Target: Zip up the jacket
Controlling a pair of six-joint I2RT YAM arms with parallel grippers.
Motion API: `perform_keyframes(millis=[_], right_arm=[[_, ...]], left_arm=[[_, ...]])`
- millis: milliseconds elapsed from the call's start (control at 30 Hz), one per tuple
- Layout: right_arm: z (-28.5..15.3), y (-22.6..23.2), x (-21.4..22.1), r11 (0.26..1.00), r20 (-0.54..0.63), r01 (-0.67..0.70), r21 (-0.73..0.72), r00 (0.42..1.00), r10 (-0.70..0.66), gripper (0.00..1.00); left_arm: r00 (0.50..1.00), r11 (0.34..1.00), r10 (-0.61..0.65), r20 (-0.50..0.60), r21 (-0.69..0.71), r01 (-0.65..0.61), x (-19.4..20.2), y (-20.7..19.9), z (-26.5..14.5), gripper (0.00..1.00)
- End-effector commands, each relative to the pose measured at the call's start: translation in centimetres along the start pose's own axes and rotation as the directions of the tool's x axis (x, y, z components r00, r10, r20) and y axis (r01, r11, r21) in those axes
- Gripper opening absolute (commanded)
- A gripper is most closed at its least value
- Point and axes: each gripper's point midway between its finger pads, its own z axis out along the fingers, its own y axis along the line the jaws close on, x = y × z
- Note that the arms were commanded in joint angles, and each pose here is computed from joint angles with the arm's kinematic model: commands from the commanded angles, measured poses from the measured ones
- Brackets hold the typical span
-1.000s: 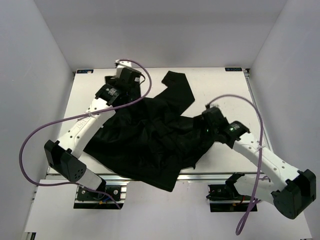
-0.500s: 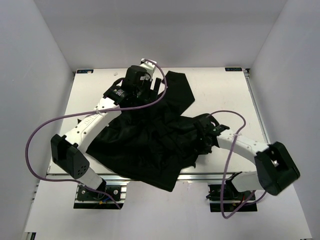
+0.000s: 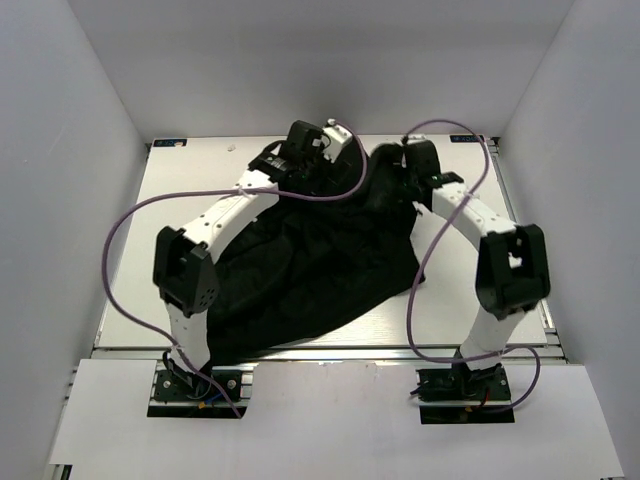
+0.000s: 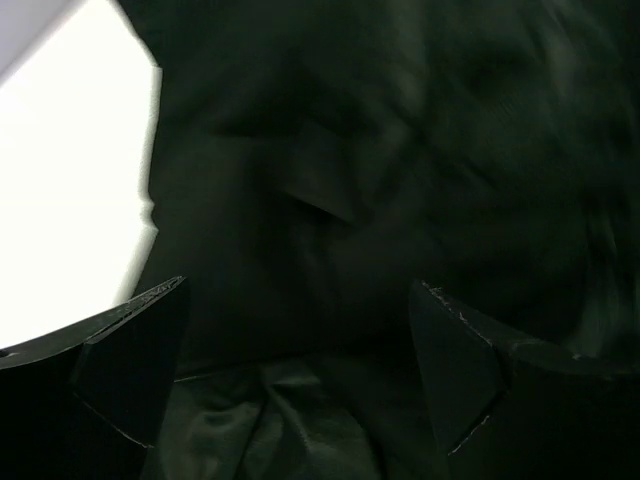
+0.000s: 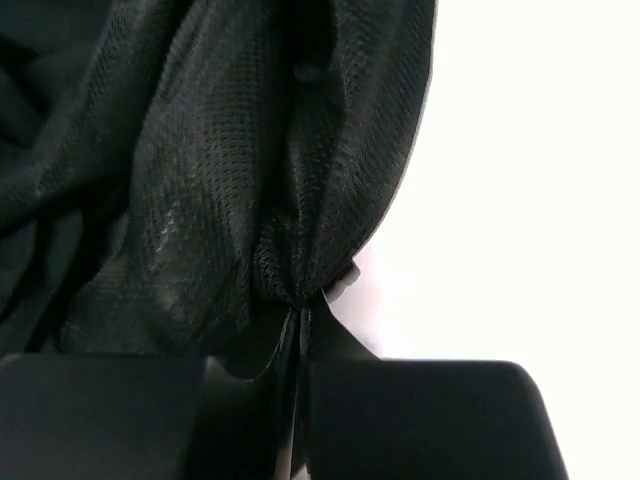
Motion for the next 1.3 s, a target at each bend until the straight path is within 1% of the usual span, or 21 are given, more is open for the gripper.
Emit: perform_keyframes(millis=[0, 33, 133, 167, 200, 300, 467, 600, 633, 667, 700, 733, 767, 800, 933, 967, 1033, 1067, 1133, 1233, 1267], right_arm=[[1.7, 0.0, -5.8, 0.965, 0.117, 0.26, 0.023, 0.958, -0.261, 0.0], [1.2, 0.0, -7.9, 0.967, 0.148, 0.252, 0.038, 0.956, -0.255, 0.0], [0.6, -0.6, -7.3, 0.982, 0.132, 0.177, 0.06, 0.974, -0.184, 0.44], [-0.8, -0.7, -7.7, 0.992, 0.162, 0.118, 0.055, 0.979, -0.125, 0.75], [-1.3, -0.7, -7.2, 0.994, 0.164, 0.103, 0.036, 0.981, -0.108, 0.89], [-2.9, -2.4, -5.0, 1.0, 0.159, 0.008, 0.019, 0.987, -0.011, 0.89], [-4.3, -4.5, 0.2, 0.994, 0.067, -0.111, 0.002, 0.992, 0.11, 0.89], [-4.6, -4.4, 3.4, 0.987, 0.003, -0.156, -0.035, 0.988, 0.156, 0.89], [-4.6, -4.0, 3.8, 0.986, -0.005, -0.156, -0.056, 0.988, 0.156, 0.89], [-4.9, -3.4, 4.0, 0.985, -0.001, -0.145, -0.095, 0.989, 0.146, 0.89], [-4.7, -1.8, 4.7, 0.973, -0.01, -0.134, -0.188, 0.991, 0.134, 0.89], [-4.8, -1.2, 4.9, 0.965, -0.008, -0.127, -0.231, 0.992, 0.129, 0.89], [-4.8, -0.5, 5.1, 0.956, -0.005, -0.096, -0.275, 0.995, 0.099, 0.89], [-5.0, 0.8, 5.3, 0.933, -0.01, -0.08, -0.352, 0.997, 0.081, 0.89], [-3.8, 1.5, 3.3, 0.915, 0.115, 0.059, -0.4, 0.993, -0.013, 0.89], [-3.1, 1.3, 3.2, 0.917, 0.116, 0.086, -0.389, 0.992, -0.043, 0.89], [-2.3, 0.6, 2.7, 0.933, 0.106, 0.091, -0.348, 0.993, -0.057, 0.89], [-1.3, 0.7, 2.7, 0.931, 0.097, 0.097, -0.353, 0.993, -0.067, 0.89], [0.3, 0.8, 3.8, 0.929, 0.045, 0.092, -0.359, 0.996, -0.081, 0.88], [0.8, 1.7, 4.6, 0.916, -0.018, 0.077, -0.393, 0.996, -0.092, 0.64], [0.7, 1.9, 4.8, 0.915, -0.022, 0.077, -0.397, 0.995, -0.094, 0.47]], left_arm=[[0.997, 0.993, 0.075, -0.008, 0.09, -0.074, -0.3, -1.4, 0.5, 0.98], [0.996, 0.992, 0.08, -0.035, 0.105, -0.076, 0.5, -1.7, 1.8, 0.98], [0.992, 0.99, 0.092, -0.087, 0.119, -0.081, 1.8, -2.1, 4.0, 0.98], [0.991, 0.99, 0.092, -0.101, 0.12, -0.08, 2.3, -2.1, 4.6, 0.98], [0.99, 0.99, 0.089, -0.112, 0.123, -0.075, 2.6, -2.3, 5.1, 0.98], [0.983, 0.993, 0.067, -0.171, 0.109, -0.048, 4.8, -2.5, 7.2, 0.98], [0.974, 0.999, -0.019, -0.225, -0.048, 0.008, 7.0, -0.7, 10.2, 0.98], [0.959, 0.999, -0.038, -0.282, -0.044, 0.027, 9.6, -1.5, 12.1, 0.97], [0.955, 0.999, -0.041, -0.295, -0.045, 0.029, 10.2, -1.6, 12.5, 0.91], [0.953, 0.998, -0.045, -0.299, -0.057, 0.03, 10.5, -1.5, 12.7, 0.81], [0.953, 0.995, -0.069, -0.294, -0.084, 0.046, 10.4, -1.2, 12.8, 0.55], [0.953, 0.991, -0.079, -0.291, -0.127, 0.043, 10.3, -0.5, 12.7, 0.43], [0.957, 0.985, -0.102, -0.272, -0.159, 0.06, 9.9, -0.1, 12.7, 0.25], [0.959, 0.979, -0.117, -0.259, -0.192, 0.068, 9.5, 0.5, 12.5, 0.0], [0.969, 0.927, -0.206, -0.133, -0.342, 0.151, 6.1, 3.2, 9.9, 0.0], [0.97, 0.908, -0.24, -0.042, -0.362, 0.209, 3.5, 4.1, 8.1, 0.0], [0.964, 0.887, -0.264, 0.026, -0.386, 0.253, 2.3, 4.9, 6.4, 0.0], [0.953, 0.864, -0.275, 0.127, -0.401, 0.303, -0.4, 6.0, 3.9, 0.0], [0.938, 0.84, -0.297, 0.179, -0.418, 0.346, -0.7, 6.6, 2.4, 0.0], [0.901, 0.797, -0.326, 0.286, -0.43, 0.425, -2.5, 8.1, -0.6, 0.0], [0.895, 0.791, -0.331, 0.3, -0.428, 0.436, -2.7, 8.4, -1.0, 0.0]])
